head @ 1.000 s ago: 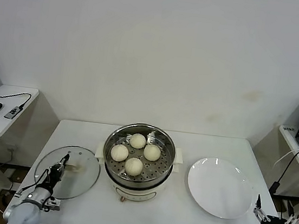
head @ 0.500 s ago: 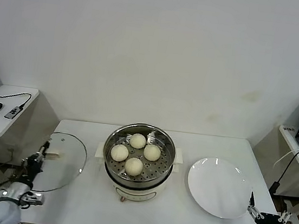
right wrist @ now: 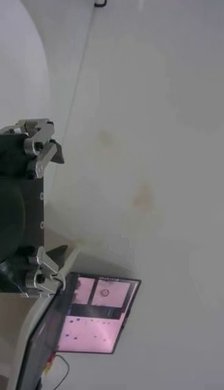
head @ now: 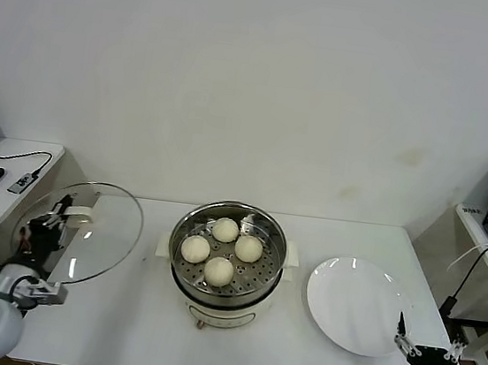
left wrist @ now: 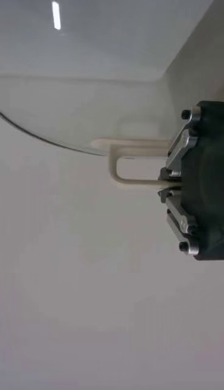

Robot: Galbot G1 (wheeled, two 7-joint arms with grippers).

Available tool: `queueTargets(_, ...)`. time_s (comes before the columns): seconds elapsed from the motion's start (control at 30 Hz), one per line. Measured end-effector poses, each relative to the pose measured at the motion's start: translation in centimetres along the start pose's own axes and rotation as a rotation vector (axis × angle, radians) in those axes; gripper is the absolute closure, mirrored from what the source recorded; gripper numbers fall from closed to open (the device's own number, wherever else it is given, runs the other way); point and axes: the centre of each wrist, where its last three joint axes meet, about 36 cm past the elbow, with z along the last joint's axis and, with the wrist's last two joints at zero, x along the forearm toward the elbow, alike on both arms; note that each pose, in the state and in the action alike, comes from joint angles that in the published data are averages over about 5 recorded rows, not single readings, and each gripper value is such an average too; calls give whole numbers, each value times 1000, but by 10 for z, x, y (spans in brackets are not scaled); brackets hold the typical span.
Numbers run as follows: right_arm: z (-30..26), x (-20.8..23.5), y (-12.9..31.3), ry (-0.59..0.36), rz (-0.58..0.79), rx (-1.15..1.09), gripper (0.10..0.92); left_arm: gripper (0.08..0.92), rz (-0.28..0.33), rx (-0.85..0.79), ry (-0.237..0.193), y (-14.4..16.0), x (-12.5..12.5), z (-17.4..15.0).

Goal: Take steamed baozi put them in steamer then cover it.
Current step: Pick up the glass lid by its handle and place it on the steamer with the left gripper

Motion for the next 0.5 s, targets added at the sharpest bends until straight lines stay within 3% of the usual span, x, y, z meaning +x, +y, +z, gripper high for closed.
queueTargets(0.5, 5, 4, 25, 4, -23, 30, 200, 855, 45, 109, -107, 8, -18, -119)
